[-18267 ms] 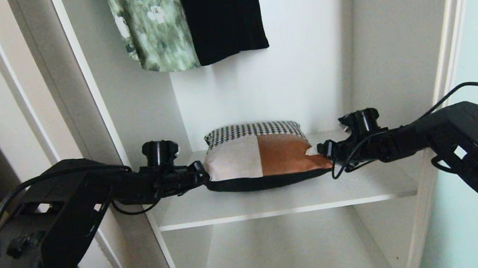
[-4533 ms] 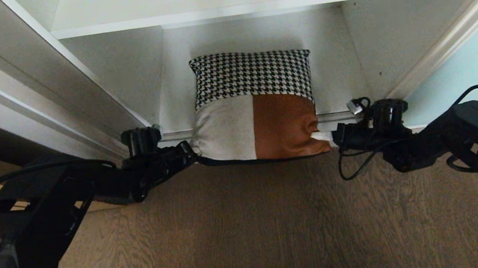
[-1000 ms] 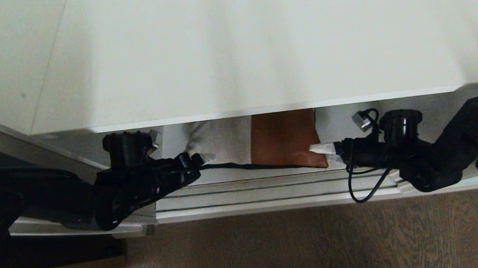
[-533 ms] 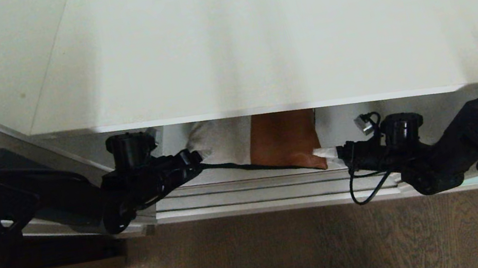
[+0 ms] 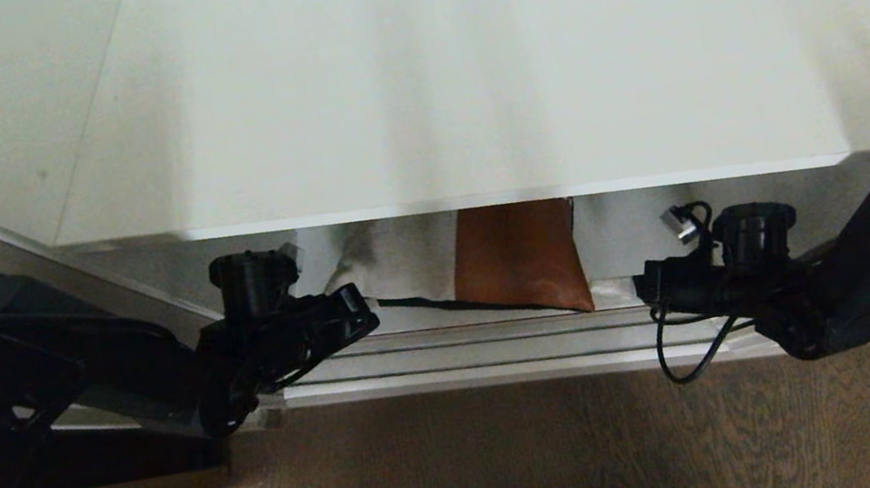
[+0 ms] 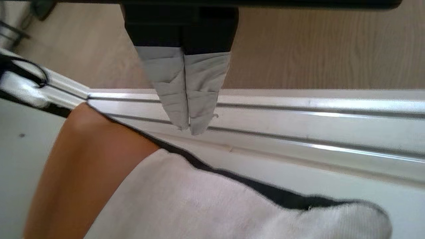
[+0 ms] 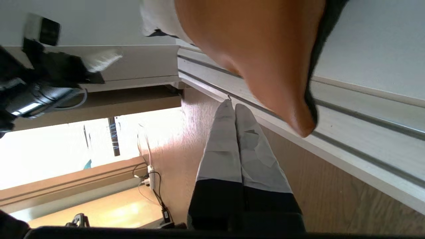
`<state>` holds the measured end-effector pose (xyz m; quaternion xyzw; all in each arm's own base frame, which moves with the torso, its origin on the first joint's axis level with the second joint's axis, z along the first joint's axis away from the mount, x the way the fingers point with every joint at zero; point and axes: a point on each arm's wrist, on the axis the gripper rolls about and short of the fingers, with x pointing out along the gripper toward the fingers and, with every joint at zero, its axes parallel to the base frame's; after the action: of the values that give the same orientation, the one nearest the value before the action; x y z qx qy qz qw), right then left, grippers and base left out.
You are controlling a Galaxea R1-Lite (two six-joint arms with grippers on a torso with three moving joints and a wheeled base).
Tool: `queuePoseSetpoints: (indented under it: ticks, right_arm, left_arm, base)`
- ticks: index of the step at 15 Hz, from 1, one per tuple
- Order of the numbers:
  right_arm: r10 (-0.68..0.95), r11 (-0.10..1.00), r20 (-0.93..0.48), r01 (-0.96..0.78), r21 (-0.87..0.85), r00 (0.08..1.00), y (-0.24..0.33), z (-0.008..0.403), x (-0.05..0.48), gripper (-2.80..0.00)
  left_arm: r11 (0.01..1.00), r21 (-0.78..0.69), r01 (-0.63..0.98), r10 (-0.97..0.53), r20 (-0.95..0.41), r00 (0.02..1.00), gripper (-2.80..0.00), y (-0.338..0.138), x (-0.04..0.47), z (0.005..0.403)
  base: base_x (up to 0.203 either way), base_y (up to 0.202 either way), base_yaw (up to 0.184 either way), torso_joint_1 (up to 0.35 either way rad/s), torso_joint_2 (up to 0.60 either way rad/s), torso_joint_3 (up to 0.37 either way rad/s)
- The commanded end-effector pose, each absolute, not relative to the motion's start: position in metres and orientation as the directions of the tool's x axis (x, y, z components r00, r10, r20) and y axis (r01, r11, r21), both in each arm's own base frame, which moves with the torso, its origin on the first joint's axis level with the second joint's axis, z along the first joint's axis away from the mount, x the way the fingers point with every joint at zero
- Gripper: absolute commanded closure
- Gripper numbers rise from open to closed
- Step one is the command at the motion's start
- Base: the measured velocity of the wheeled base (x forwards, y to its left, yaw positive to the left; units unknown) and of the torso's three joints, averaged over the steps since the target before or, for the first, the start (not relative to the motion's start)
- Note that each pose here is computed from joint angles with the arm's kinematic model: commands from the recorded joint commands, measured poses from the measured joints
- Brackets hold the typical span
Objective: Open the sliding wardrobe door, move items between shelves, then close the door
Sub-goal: Place the pillow on the lower shelf, then close the door
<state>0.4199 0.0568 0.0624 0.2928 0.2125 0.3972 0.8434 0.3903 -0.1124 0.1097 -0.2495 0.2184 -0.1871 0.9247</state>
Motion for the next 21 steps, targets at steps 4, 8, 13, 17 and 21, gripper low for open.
queuePoseSetpoints:
  ticks: [4,8,13,17,21]
  right_arm:
    - [0.800,0.505,-0.119,-0.555,0.661,0.588,0.058,0.076,0.406,0.00]
    - [0.801,0.506,-0.130,-0.544,0.670,0.584,0.058,0.072,0.403,0.00]
    - [0.802,0.506,-0.142,-0.533,0.677,0.581,0.059,0.065,0.402,0.00]
    - [0.803,0.506,-0.143,-0.533,0.678,0.579,0.059,0.065,0.402,0.00]
    - [0.806,0.503,-0.145,-0.534,0.679,0.574,0.061,0.071,0.394,0.00]
  left_arm:
    - [0.797,-0.546,0.257,-0.460,-0.273,0.845,0.00,-0.112,0.381,0.104]
    - [0.800,-0.542,0.258,-0.460,-0.278,0.843,0.00,-0.112,0.379,0.101]
    - [0.801,-0.541,0.255,-0.460,-0.284,0.841,0.00,-0.113,0.380,0.099]
    - [0.800,-0.541,0.258,-0.460,-0.279,0.843,0.00,-0.112,0.379,0.101]
    - [0.800,-0.541,0.258,-0.461,-0.279,0.843,0.00,-0.111,0.373,0.104]
  base:
    - [0.000,0.000,0.000,0.000,0.00,0.000]
    - [-0.125,0.000,0.000,0.000,0.00,0.002]
    - [-0.198,0.000,0.000,0.002,0.00,0.004]
    - [-0.196,0.000,0.002,0.003,0.00,0.001]
    - [-0.155,0.000,0.000,-0.002,0.00,0.003]
